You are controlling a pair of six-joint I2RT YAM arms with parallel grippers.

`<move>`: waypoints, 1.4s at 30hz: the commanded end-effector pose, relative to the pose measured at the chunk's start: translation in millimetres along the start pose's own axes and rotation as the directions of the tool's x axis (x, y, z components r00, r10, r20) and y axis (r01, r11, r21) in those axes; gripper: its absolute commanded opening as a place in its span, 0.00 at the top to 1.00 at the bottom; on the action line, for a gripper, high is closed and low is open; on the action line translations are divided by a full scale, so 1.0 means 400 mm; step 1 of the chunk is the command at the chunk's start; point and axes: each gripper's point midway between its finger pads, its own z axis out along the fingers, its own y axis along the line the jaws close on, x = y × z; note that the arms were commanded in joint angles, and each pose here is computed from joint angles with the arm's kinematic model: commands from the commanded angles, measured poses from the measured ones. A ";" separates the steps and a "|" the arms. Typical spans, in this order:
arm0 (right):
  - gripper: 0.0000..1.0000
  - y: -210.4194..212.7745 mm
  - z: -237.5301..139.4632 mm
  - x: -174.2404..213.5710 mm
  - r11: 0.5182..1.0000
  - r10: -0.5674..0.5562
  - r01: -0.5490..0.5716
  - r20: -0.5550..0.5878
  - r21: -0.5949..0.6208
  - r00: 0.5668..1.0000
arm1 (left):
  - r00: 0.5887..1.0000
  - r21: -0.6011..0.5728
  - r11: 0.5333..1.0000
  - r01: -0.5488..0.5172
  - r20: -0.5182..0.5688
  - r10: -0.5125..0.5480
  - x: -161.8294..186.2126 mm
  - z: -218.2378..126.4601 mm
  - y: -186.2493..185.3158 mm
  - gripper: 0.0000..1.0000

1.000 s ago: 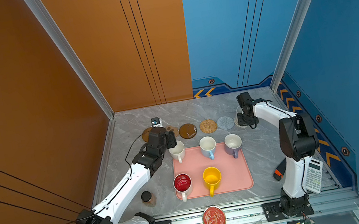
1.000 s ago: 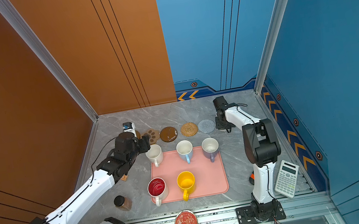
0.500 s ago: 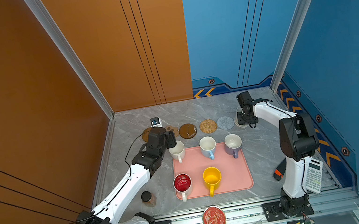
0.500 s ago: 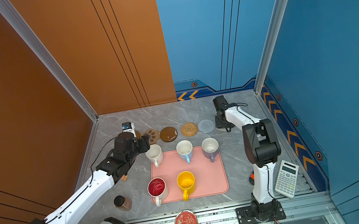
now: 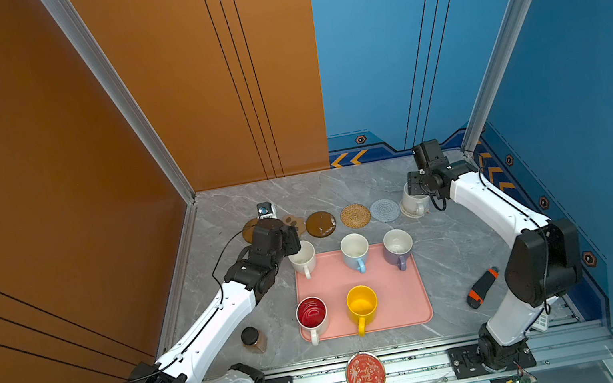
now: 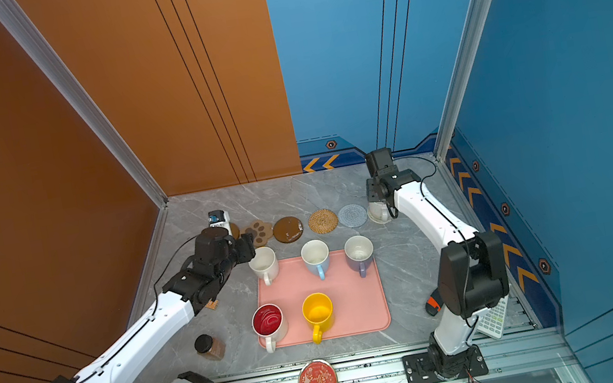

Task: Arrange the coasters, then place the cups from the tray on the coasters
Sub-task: 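Release the speckled mug with the right gripper while the left moves over the white mug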

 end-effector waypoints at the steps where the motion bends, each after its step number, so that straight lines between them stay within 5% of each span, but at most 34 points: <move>1: 0.28 0.022 -0.080 -0.020 0.999 0.044 -0.045 0.095 0.006 0.994 | 0.999 -0.016 1.000 -0.010 -0.038 0.009 0.007 -0.021 0.013 0.32; 5: 0.27 0.118 -0.182 -0.013 0.979 0.145 -0.119 0.156 -0.163 0.977 | 0.995 0.001 0.999 -0.044 -0.090 0.044 0.024 -0.032 0.004 0.32; 12: 0.29 0.285 -0.311 0.023 0.874 0.292 -0.152 0.249 -0.461 0.924 | 0.969 0.033 0.994 -0.100 -0.223 0.104 0.049 -0.069 -0.038 0.32; 25: 0.28 0.270 -0.257 0.096 0.910 0.219 -0.115 0.225 -0.399 0.949 | 0.863 -0.007 0.987 -0.159 -0.486 0.136 0.202 -0.132 -0.070 0.35; 42: 0.28 0.261 -0.166 0.135 0.863 0.277 -0.184 0.135 -0.470 0.952 | 0.856 -0.157 0.977 -0.145 -0.516 0.044 0.269 -0.077 -0.083 0.40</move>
